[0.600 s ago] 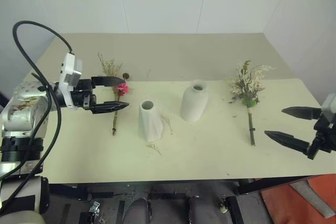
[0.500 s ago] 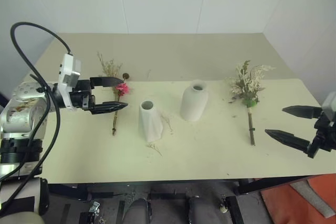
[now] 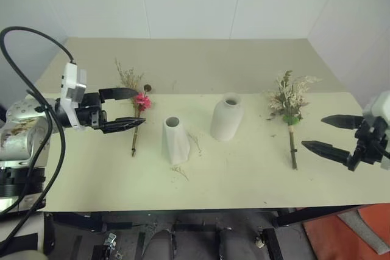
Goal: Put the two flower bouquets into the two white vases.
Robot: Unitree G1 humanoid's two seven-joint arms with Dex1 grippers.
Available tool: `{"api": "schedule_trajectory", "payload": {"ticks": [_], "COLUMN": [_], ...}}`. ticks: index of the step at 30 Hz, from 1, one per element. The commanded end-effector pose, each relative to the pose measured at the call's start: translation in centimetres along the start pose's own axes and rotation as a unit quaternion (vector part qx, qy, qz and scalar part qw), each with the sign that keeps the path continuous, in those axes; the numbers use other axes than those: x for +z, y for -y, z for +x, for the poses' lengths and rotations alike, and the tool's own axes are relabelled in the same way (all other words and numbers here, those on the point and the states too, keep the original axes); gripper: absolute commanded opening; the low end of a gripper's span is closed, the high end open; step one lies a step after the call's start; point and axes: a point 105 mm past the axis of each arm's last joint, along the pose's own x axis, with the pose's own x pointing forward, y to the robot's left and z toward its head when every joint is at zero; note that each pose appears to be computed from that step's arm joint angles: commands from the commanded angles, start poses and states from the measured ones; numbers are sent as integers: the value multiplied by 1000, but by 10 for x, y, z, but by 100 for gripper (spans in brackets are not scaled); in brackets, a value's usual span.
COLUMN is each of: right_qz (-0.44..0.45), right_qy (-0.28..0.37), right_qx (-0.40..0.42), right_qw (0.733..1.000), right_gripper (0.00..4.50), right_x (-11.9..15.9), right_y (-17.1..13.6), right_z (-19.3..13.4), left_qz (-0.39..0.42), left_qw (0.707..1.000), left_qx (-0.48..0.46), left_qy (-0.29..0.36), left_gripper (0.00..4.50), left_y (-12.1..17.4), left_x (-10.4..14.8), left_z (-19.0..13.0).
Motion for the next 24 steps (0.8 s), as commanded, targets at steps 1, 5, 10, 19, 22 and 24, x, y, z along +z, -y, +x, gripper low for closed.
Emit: {"api": "schedule_trajectory", "payload": {"ticks": [1, 5, 10, 19, 22, 24], "right_qz": [4, 43, 115, 179, 188, 189], "right_qy": [-15, -47, -82, -152, -163, -166], "right_qx": [-37, -76, -143, -180, -178, -172], "right_qw": [999, 995, 980, 955, 952, 952], "right_gripper": [450, 450, 450, 450, 450, 450], "right_x": [3, -4, -14, -42, -48, -48], "right_y": [11, 24, 48, 63, 63, 61], "right_z": [5, 25, 59, 102, 107, 109], "left_qz": [63, 105, 154, 196, 202, 202], "left_qw": [998, 992, 979, 961, 960, 959], "left_qx": [-24, -57, -126, -191, -193, -194], "left_qy": [17, 41, 52, 40, 37, 39], "left_gripper": [447, 447, 447, 447, 447, 447], "left_y": [-6, -16, -16, -14, -15, -14], "left_x": [26, 42, 55, 61, 61, 61], "left_z": [13, 39, 81, 126, 130, 131]}}
